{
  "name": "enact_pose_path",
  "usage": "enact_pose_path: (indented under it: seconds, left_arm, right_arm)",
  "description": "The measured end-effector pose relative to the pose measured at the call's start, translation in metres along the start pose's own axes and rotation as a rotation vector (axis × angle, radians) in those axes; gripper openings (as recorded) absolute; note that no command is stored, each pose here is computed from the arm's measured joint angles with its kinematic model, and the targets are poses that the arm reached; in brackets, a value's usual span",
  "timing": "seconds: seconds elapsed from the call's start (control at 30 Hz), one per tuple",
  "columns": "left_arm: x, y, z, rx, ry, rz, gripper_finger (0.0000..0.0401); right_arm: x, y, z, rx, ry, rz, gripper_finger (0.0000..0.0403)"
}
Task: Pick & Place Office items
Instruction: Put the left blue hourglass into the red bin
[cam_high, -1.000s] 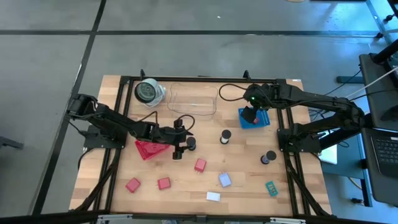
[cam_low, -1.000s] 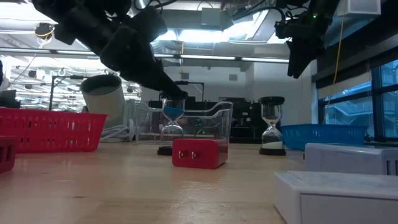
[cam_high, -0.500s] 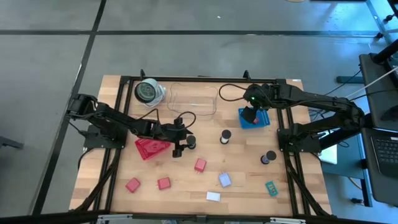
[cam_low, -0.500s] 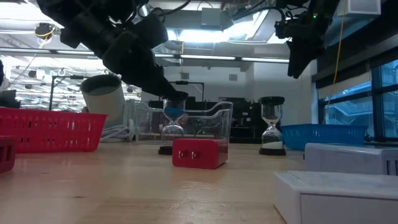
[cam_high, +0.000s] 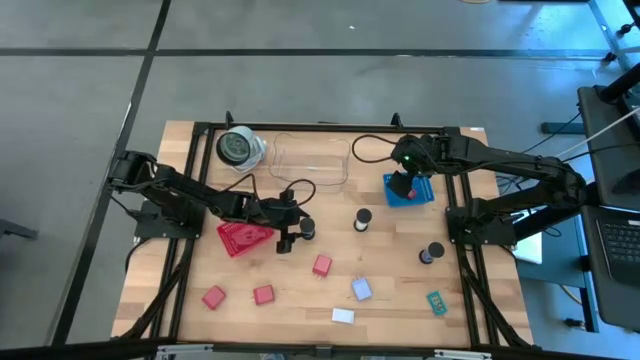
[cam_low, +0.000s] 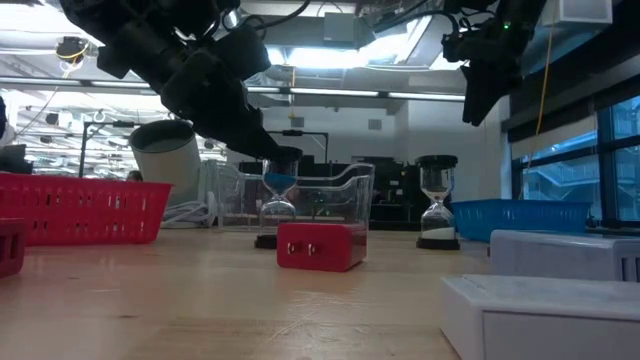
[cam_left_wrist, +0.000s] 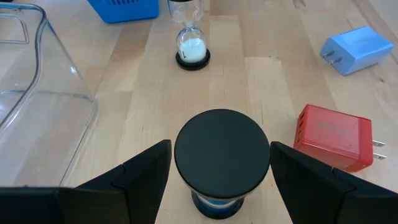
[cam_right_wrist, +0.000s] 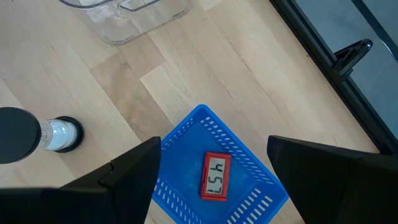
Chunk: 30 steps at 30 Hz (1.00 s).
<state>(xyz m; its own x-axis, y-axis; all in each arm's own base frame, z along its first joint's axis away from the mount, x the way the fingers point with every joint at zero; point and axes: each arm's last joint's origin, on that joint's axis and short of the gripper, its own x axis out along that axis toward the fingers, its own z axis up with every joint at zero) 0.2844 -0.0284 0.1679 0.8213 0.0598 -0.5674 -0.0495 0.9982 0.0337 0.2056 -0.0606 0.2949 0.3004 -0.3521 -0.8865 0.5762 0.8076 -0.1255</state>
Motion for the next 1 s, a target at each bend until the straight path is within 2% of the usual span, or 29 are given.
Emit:
enact_pose_path:
  seconds: [0.2,0.47,0.7,0.87,1.0]
  left_arm:
    - [0.000,0.000,0.000,0.000,-0.001,0.006,0.0261]
    - [0.000,0.000,0.000,-0.008,-0.002,0.011,0.0212]
    - [-0.001,0.000,0.002,-0.011,-0.016,0.021,0.0216]
    - [-0.015,0.003,0.017,-0.038,-0.060,0.073,0.0216]
    - [-0.039,0.007,0.034,-0.103,-0.053,0.142,0.0216]
  right_arm:
    - [0.000,0.000,0.000,0.000,0.000,-0.001,0.0296]
    - [0.000,0.000,0.000,0.001,-0.001,-0.003,0.0296]
    - [0.000,0.000,0.000,0.003,-0.001,-0.002,0.0296]
    - [0.000,0.000,0.000,0.004,-0.001,-0.002,0.0296]
    - [0.000,0.000,0.000,-0.003,0.000,-0.002,0.0296]
